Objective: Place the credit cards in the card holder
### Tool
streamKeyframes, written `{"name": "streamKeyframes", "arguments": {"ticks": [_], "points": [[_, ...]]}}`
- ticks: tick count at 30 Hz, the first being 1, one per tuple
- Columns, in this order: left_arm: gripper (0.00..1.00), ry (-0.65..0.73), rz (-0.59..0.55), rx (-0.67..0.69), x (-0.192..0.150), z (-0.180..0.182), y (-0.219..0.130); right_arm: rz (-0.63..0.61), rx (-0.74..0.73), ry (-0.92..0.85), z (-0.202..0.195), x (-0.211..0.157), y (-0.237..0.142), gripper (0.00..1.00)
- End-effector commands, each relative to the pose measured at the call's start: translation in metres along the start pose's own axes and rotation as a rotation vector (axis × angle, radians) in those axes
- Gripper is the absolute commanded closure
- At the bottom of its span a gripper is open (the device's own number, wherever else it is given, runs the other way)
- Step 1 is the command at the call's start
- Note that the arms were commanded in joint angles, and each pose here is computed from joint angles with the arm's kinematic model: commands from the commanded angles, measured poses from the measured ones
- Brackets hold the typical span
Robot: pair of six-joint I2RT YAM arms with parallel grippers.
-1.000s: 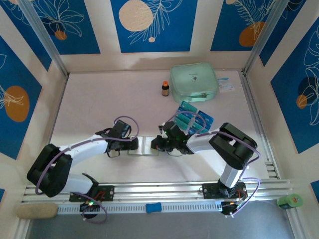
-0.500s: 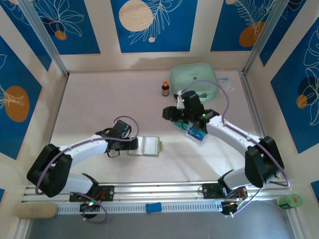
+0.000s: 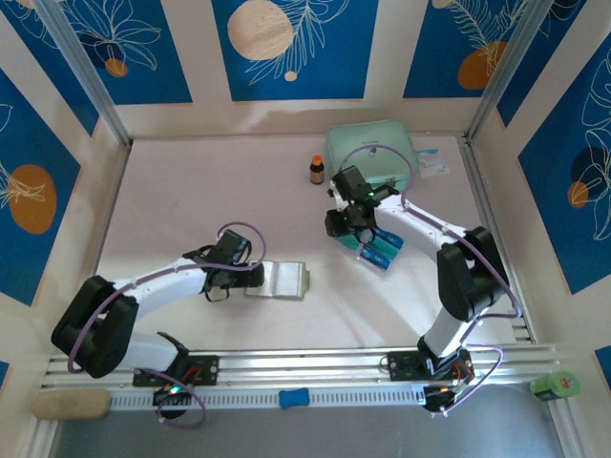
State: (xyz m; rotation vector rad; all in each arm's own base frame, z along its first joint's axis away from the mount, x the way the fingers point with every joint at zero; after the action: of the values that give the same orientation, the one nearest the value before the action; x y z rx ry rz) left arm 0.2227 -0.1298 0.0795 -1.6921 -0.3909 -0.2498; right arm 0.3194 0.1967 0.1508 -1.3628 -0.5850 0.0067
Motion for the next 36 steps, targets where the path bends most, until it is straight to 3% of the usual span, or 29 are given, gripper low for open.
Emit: {"name": "streamKeyframes", "arguments": {"ticks": [1,11,24,36], "points": [[0.00,-0.016,-0.003,0.033,-0.003,0.008,0.000,0.048,-0.117,-0.092,-0.003,-0.001,0.002,0.69],[0.00,-0.016,-0.003,0.028,-0.002,0.007,-0.002,0.058,-0.276,-0.188,-0.004,0.003,0.012,0.70],[0.00,-0.015,-0.003,0.024,-0.002,0.006,-0.003,0.107,-0.332,-0.222,-0.011,-0.005,0.030,0.71],[0.00,-0.016,-0.002,0.022,-0.001,0.006,-0.002,0.084,-0.299,-0.254,-0.008,-0.004,0.025,0.98]]}}
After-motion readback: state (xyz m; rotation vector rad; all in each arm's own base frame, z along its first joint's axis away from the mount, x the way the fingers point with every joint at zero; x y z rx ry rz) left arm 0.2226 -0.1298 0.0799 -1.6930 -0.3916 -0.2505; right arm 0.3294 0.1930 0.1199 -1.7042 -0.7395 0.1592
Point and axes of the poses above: each hand's point on the last joint's axis, 136 mm out from that joint toward the fingers, its own y axis out along the fingers, its own z axis along the line the jaws close on, x = y × z, the point moved 6 cm from there along -y, back along the fingers, and after that the axes turned 5 degrees about -y, right-handed, at the moved point
